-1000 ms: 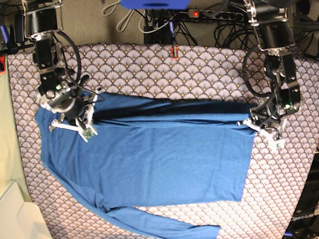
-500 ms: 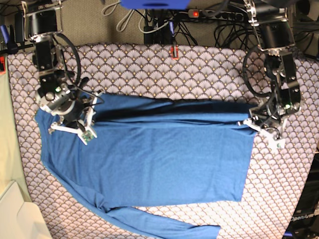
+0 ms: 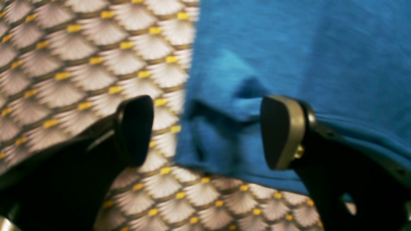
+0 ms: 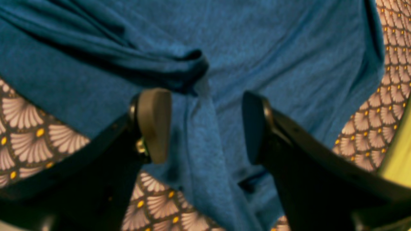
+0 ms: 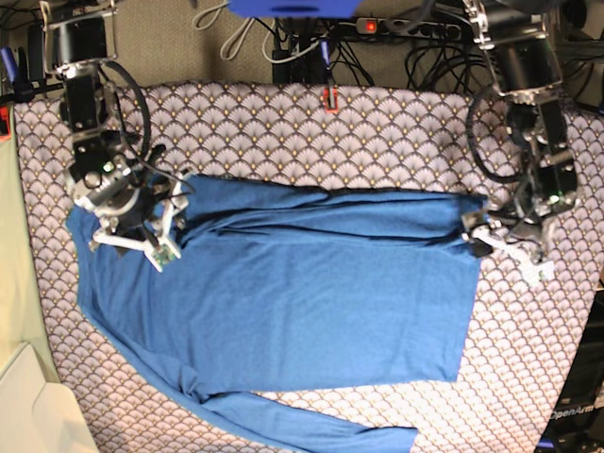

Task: Fold the T-shirt properly
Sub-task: 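Lower the collar edge onto the table and open both grippers, then regrasp the shirt shoulders with both grippers and pull outward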

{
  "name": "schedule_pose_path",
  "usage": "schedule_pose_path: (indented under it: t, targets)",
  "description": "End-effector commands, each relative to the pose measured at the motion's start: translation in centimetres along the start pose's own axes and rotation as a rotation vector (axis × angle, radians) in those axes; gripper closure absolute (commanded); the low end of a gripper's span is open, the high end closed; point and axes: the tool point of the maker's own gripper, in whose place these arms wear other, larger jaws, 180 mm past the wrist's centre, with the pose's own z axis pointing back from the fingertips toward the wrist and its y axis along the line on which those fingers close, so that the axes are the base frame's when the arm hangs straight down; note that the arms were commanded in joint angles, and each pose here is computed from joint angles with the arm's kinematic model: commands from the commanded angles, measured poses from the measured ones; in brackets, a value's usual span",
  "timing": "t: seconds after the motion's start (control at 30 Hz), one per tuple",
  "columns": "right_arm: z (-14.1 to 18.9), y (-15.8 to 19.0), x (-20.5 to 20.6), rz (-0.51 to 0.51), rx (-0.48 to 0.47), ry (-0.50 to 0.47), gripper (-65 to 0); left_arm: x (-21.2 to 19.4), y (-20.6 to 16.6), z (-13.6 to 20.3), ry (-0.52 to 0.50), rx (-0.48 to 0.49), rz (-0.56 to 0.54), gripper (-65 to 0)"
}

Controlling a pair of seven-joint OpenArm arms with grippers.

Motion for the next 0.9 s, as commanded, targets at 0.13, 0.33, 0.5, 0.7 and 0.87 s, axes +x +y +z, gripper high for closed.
schedule_pose_path:
  t: [0.13, 0.33, 0.5, 0.7, 0.87]
  targets:
    - [0.5, -0.9, 0.6, 0.008, -0.023, -0.026, -36.0, -0.6, 1.3, 0.5, -0.010, 0.021, -0.006, -50.6]
    - [0.5, -0.5, 0.1, 0.008, -0.014, -0.016, -36.0, -2.2, 0.8, 0.2, 0.023, 0.011, -0.001, -50.5]
    - [0.5, -0.4, 0.2, 0.009, -0.013, -0.017, -36.0, -2.7, 0.0, 0.0, 0.028, -0.005, 0.012, -50.5]
    - [0.5, -0.5, 0.1, 0.008, -0.014, -0.016, -36.0, -3.7, -0.5, -0.1, 0.045, -0.014, 0.025, -50.6]
    - [0.5, -0.5, 0.1, 0.009, -0.015, -0.017, -36.0, -4.0, -0.6, -0.2, 0.048, -0.018, 0.037, -50.6]
